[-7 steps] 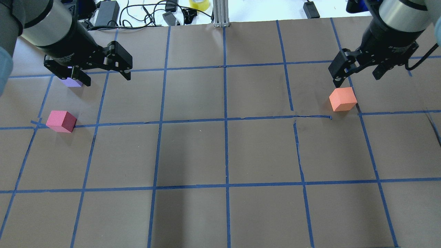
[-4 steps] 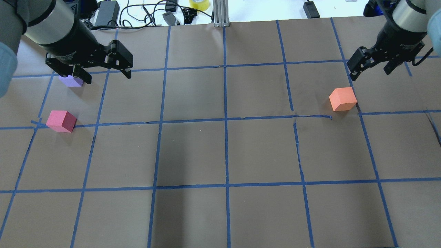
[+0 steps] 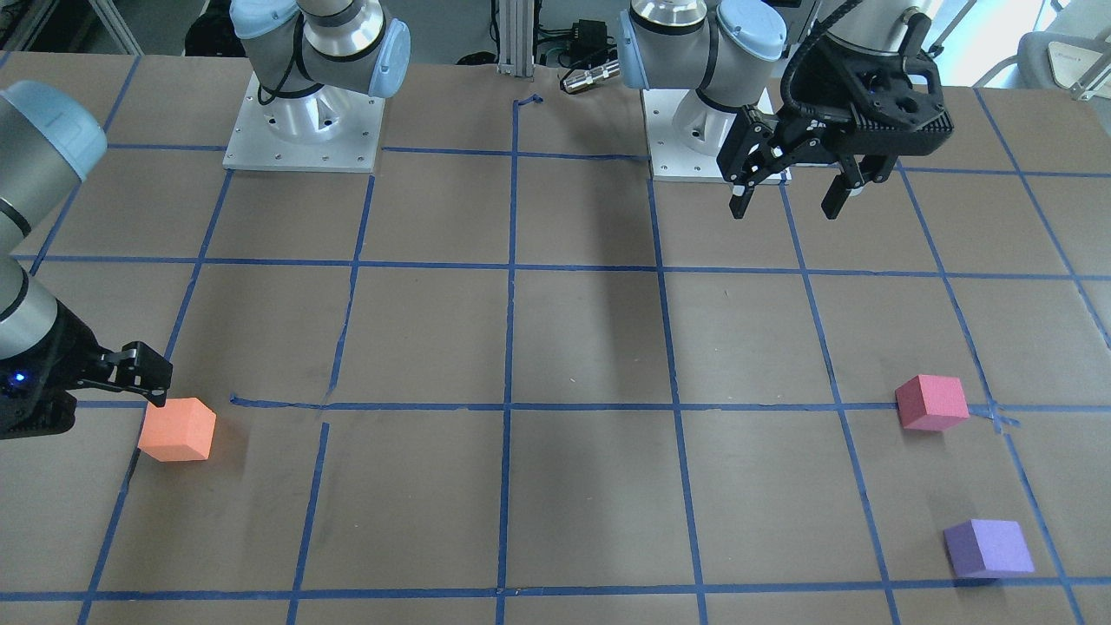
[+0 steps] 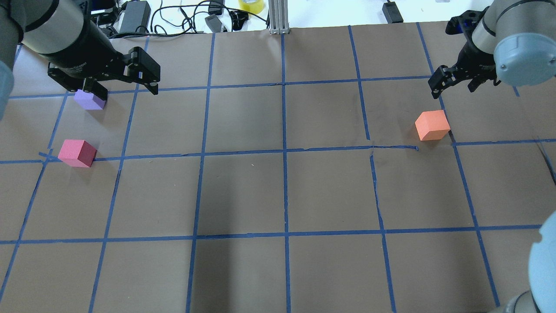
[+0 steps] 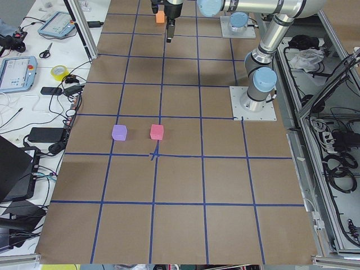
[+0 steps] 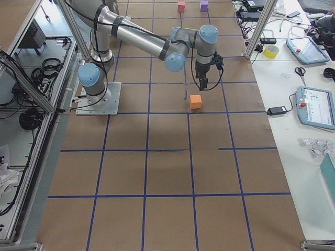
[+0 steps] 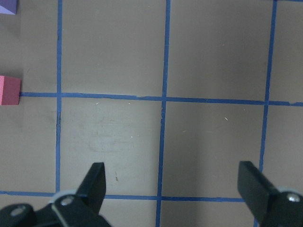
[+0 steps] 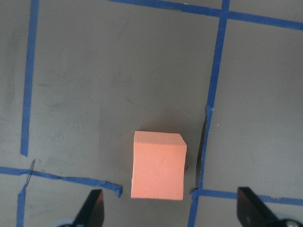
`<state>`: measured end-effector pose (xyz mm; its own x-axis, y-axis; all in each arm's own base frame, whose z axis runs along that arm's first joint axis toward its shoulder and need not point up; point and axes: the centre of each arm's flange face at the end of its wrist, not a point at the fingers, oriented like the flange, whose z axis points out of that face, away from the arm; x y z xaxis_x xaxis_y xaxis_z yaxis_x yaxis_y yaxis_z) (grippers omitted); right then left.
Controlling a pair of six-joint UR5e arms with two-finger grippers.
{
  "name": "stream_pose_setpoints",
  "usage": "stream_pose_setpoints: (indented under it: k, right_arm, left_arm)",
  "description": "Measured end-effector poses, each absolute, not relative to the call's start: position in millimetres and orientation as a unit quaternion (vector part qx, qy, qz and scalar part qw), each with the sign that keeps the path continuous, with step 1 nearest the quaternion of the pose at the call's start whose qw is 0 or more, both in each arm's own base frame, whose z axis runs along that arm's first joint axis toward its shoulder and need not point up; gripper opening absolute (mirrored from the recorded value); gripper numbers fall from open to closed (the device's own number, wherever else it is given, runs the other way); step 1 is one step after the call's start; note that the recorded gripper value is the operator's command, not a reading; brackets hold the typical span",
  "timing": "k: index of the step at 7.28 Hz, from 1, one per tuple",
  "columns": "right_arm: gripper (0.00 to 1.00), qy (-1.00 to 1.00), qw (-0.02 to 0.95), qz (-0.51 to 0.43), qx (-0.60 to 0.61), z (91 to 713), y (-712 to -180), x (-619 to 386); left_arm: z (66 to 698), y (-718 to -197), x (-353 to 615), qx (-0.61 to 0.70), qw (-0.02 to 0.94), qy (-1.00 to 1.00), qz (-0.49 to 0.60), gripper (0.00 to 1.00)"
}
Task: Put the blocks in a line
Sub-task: 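Lower the right gripper onto the orange cube and close it, then carry the orange cube with the right gripper toward the table center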
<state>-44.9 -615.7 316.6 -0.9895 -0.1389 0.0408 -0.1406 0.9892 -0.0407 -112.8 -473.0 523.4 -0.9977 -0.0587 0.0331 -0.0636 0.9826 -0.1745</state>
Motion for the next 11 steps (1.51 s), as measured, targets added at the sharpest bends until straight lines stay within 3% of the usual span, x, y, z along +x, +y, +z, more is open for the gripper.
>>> stream_pose_setpoints:
  k: [8, 9, 11]
  right_arm:
    - [1.0, -0.998, -0.002, -0.043, 0.054, 211, -634, -51]
    - [0.9, -0.997, -0.004, -0.055, 0.054, 203, -633, -51]
    - [0.08, -0.995, -0.012, -0.086, 0.054, 194, -626, -50]
  left_arm:
    - [519, -470, -111, 0.021, 0.009, -0.997, 0.08, 1.0]
    - [518, -470, -110, 0.02, 0.009, -0.997, 0.08, 1.0]
    - [517, -472, -108, 0.025, 0.009, -0.996, 0.082, 1.0]
